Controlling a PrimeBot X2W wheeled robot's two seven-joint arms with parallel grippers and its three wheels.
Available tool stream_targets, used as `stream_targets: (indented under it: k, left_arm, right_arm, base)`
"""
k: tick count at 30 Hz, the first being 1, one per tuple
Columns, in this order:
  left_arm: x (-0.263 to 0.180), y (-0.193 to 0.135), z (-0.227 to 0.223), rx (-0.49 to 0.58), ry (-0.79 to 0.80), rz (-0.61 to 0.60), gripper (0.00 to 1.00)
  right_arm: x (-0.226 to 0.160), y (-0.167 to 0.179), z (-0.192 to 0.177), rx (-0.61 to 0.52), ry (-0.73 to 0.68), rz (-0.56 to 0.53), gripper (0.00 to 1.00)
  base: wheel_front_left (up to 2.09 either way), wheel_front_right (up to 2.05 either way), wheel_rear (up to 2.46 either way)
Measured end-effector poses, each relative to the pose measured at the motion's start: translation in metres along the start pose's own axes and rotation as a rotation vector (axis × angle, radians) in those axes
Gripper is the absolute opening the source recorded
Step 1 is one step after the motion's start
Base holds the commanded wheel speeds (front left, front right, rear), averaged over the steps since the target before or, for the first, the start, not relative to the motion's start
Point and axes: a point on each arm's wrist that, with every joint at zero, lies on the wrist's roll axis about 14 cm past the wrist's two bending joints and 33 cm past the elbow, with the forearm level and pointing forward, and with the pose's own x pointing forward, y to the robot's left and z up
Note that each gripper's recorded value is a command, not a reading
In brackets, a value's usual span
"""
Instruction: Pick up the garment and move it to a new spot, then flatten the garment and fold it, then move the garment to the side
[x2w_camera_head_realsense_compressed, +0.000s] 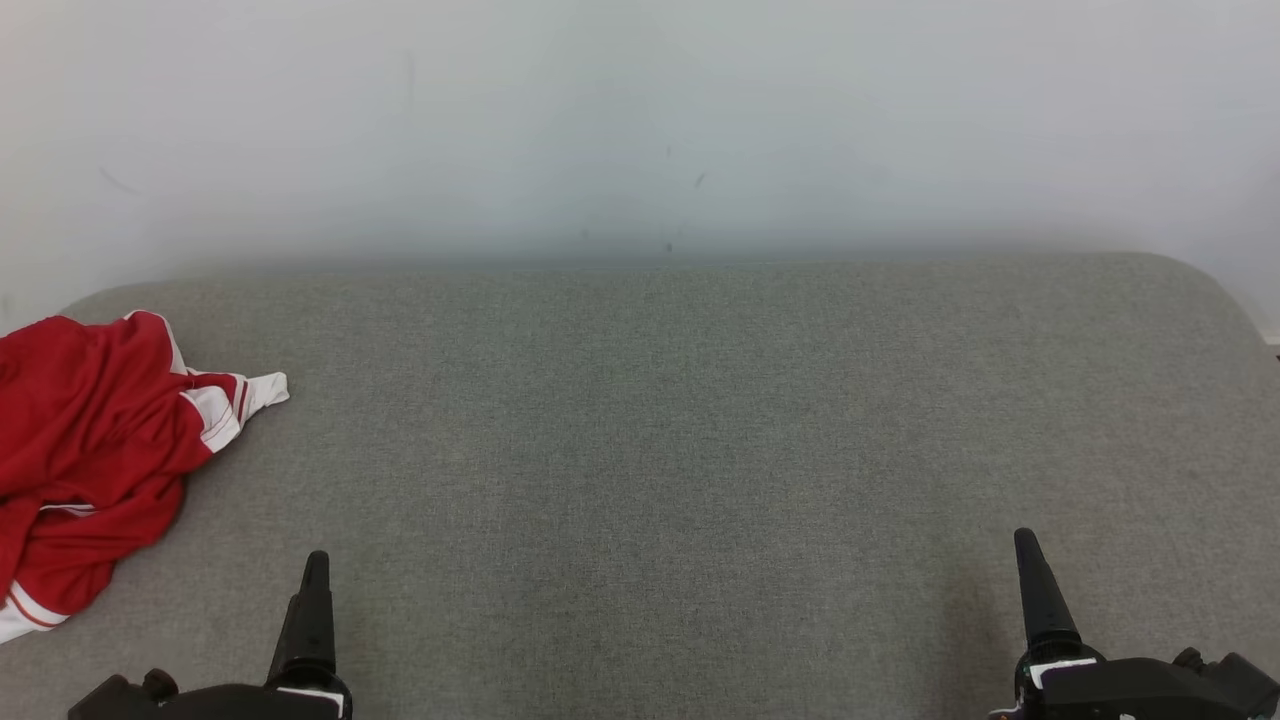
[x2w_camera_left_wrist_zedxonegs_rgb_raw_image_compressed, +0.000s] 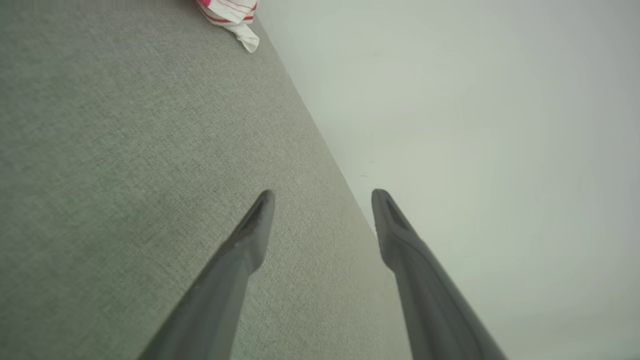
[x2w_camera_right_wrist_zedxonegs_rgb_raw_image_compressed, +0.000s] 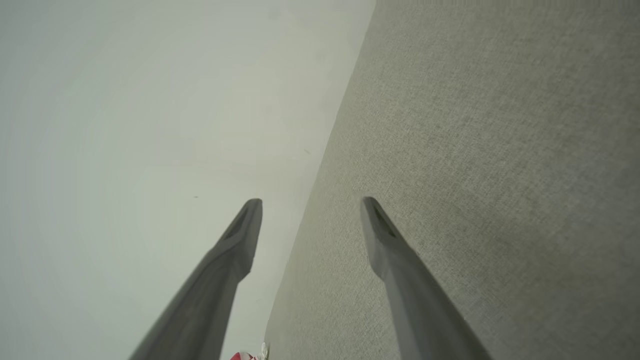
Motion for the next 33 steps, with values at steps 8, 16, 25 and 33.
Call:
stream_targets:
  k: [8,16,25,33]
  left_arm:
    - [-0.003,-0.007,-0.007,0.195,0.008,-0.026,1.00]
    - [-0.003,-0.012,-0.008,0.349,-0.004,-0.040,1.00]
    - [-0.003,-0.016,-0.007,0.560,-0.019,-0.051,1.00]
    - [-0.004,-0.015,-0.012,0.702,-0.008,-0.062,1.00]
  right_arm:
    - [0.003,0.005,-0.001,-0.131,-0.001,0.020,1.00]
    - [0.003,0.004,-0.004,-0.269,0.004,0.024,1.00]
    - [0.005,0.006,-0.006,-0.402,0.007,0.038,1.00]
    - [0.005,0.006,-0.012,-0.542,0.023,0.054,1.00]
  base:
    - [0.00,0.00,0.00]
    - [0.00,0.00,0.00]
    - [0.00,0.00,0.00]
    - [0.00,0.00,0.00]
